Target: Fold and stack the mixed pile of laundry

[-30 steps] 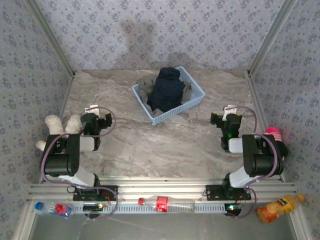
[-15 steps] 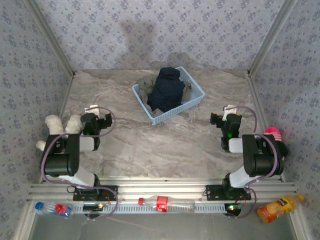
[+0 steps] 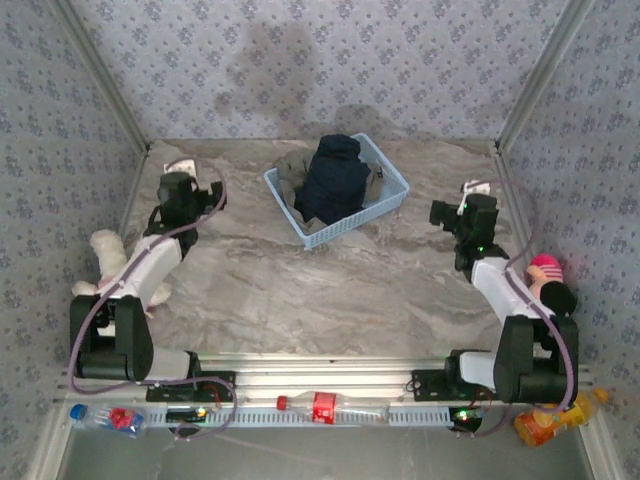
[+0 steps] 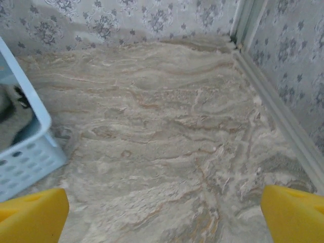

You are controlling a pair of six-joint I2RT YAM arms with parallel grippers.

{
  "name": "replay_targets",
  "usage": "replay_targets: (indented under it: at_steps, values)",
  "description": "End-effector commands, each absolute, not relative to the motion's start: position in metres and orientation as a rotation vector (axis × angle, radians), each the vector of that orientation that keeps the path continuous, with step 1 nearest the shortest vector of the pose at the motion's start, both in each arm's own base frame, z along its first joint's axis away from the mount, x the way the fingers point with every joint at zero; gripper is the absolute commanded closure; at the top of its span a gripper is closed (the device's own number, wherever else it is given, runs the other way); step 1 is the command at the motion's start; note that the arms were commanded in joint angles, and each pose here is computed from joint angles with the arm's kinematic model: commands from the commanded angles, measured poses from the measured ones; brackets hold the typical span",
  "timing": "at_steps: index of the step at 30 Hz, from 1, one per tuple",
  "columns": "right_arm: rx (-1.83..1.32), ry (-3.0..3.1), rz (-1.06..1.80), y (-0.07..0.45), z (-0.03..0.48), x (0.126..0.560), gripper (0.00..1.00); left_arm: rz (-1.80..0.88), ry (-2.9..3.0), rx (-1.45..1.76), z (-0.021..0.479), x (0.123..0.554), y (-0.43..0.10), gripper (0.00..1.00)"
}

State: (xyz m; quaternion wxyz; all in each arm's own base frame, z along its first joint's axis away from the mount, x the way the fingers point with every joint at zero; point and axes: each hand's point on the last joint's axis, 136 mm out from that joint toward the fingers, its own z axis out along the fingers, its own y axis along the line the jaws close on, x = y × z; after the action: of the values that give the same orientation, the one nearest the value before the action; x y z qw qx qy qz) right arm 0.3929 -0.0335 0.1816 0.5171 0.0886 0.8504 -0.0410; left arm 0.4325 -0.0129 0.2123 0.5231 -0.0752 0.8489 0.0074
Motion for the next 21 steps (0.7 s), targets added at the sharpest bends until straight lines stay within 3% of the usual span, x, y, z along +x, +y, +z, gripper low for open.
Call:
replay_targets:
  at_steps: [1, 8, 21]
  values:
    - [0.379, 2.239, 0.107, -0.016, 0.175, 0.369, 0.01, -0.038, 2.23, -0.33, 0.189, 0.415, -0.023, 0.0]
    - [0.52, 2.379, 0.421, 0.049, 0.182, 0.373, 0.22, -0.244, 2.293, -0.349, 0.184, 0.412, -0.086, 0.0]
    - [0.734, 2.41, 0.595, 0.163, 0.143, 0.415, 0.35, -0.311, 2.341, -0.35, 0.165, 0.409, -0.111, 0.0]
